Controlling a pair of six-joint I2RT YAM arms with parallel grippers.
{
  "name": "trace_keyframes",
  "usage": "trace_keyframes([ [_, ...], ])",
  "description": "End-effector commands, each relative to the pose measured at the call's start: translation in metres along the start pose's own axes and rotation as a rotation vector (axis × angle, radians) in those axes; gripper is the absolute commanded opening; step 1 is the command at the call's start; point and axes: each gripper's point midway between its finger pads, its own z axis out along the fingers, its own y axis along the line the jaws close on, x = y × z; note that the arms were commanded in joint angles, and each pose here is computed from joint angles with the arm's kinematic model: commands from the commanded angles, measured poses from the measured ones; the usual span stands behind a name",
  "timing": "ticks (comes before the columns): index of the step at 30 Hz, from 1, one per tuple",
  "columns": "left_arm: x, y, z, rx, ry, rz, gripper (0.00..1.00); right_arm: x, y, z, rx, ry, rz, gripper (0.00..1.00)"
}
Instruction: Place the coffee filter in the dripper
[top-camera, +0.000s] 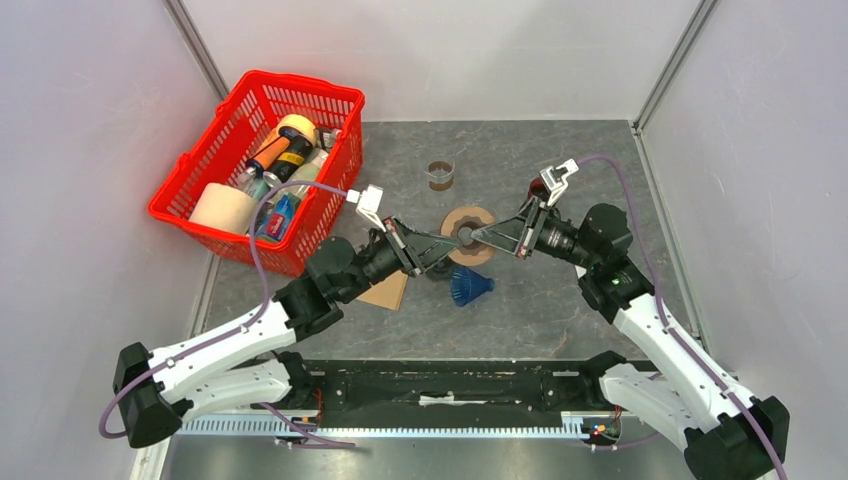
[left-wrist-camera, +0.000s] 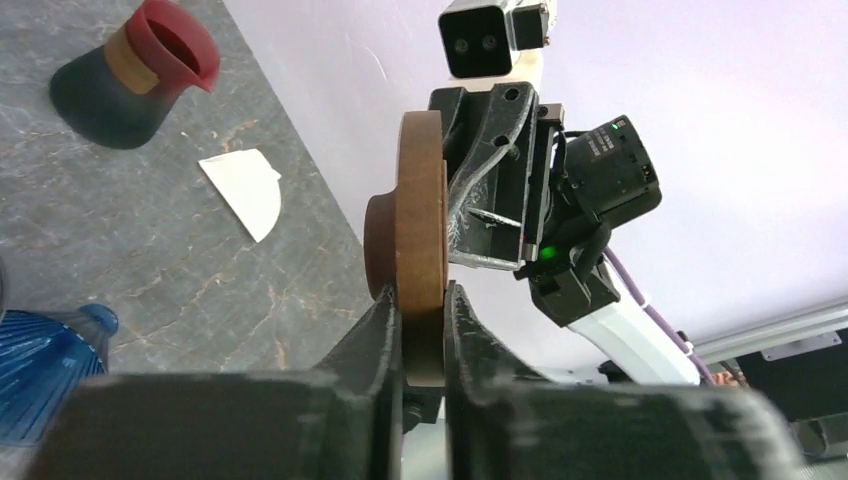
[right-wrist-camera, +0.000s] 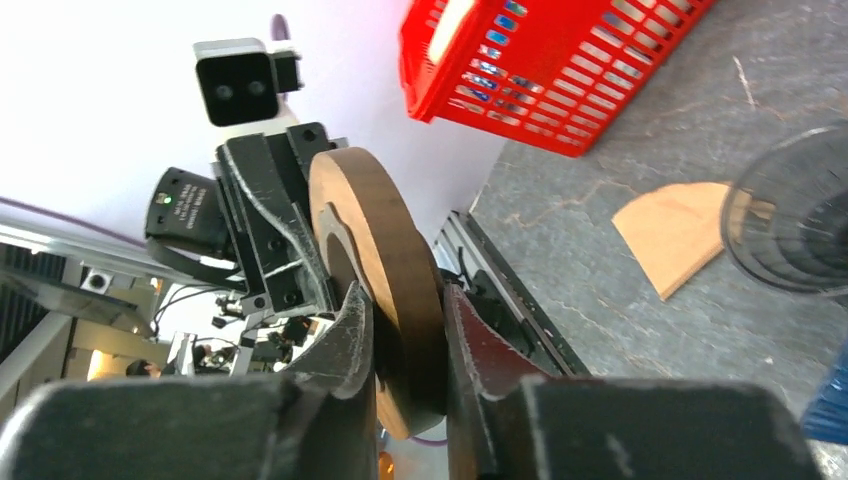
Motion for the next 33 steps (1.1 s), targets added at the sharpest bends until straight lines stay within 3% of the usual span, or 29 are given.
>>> trace_keyframes([
  [1, -0.012, 0.0, 0.002, -0.036, -0.043, 0.041, 0.27, -0.009, 0.017, -0.001, -0.005, -0.017, 0.017, 0.06],
  [2, -0.014, 0.005, 0.0, -0.07, -0.05, 0.05, 0.48, -0.012, 0.011, -0.003, 0.051, -0.022, 0.016, 0.0],
  [3, -0.016, 0.01, -0.002, -0.108, -0.054, 0.063, 0.67, -0.016, 0.001, -0.006, 0.114, -0.037, 0.013, 0.0],
  [4, -0.019, 0.016, -0.005, -0.146, -0.065, 0.074, 0.79, -0.02, -0.005, -0.009, 0.163, -0.047, 0.018, 0.0],
  [5, -0.022, 0.022, -0.009, -0.181, -0.073, 0.089, 0.84, -0.025, -0.01, -0.012, 0.199, -0.059, 0.024, 0.0],
  [17, -0.052, 0.084, -0.071, -0.536, -0.202, 0.214, 0.89, -0.126, -0.096, -0.061, 0.526, -0.273, 0.246, 0.0],
  [22, -0.049, 0.095, -0.079, -0.569, -0.2, 0.234, 0.9, -0.169, -0.139, -0.097, 0.688, -0.409, 0.21, 0.01],
  [25, -0.043, 0.095, -0.078, -0.55, -0.171, 0.251, 0.9, -0.182, -0.161, -0.106, 0.736, -0.407, 0.167, 0.04],
  [33, -0.035, 0.096, -0.077, -0.53, -0.132, 0.268, 0.91, -0.204, -0.197, -0.095, 0.661, -0.387, 0.167, 0.05],
])
